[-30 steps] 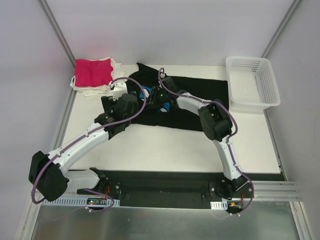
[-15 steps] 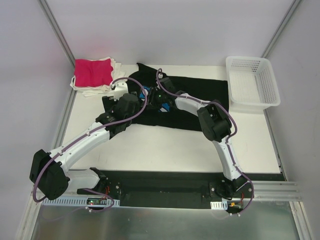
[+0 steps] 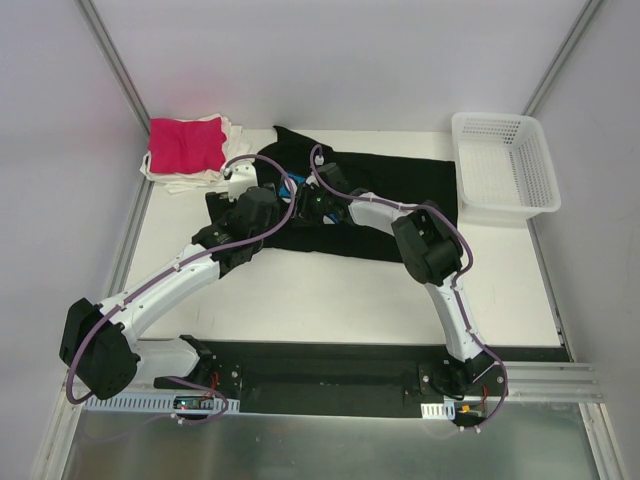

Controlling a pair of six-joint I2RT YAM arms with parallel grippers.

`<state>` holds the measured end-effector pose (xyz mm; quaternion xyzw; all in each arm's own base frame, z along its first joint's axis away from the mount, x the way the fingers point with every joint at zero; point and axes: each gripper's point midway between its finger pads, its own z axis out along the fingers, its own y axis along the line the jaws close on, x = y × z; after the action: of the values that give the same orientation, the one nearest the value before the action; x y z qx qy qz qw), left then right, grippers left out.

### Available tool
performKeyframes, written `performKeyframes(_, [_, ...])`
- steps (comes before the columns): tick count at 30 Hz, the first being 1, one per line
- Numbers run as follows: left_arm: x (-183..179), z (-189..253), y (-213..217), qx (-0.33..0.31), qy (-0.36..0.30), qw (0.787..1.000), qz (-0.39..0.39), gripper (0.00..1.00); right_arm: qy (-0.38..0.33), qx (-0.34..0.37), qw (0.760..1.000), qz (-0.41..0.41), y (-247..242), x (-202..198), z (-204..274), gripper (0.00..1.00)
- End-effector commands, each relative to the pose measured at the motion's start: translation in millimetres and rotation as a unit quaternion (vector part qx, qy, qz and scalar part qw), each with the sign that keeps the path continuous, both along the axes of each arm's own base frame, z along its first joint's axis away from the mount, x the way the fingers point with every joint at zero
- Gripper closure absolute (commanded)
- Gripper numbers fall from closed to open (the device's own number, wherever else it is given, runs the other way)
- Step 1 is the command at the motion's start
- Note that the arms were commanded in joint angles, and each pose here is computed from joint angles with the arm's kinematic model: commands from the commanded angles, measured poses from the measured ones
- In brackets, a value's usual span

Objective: Fold and stack the t-shirts
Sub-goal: Fold the flattened tshirt in 1/3 of the way

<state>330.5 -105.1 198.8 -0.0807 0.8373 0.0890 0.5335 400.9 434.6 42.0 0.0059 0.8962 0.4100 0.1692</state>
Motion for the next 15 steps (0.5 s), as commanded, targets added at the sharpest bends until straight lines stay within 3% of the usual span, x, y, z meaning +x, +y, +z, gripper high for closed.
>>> performKeyframes(1, [0.5,5.2,-3.0,-0.003,-0.01,1.0,-0.007,0.01,-0.03,0.028,0.999,0.002,11.9,5.1,40.7,0.53])
performKeyframes(15, [-1.5,6.2,0.7,-0.002,-0.014,1.0,-0.001,0.01,-0.03,0.029,0.999,0.012,24.7,1.6,42.2,0.55])
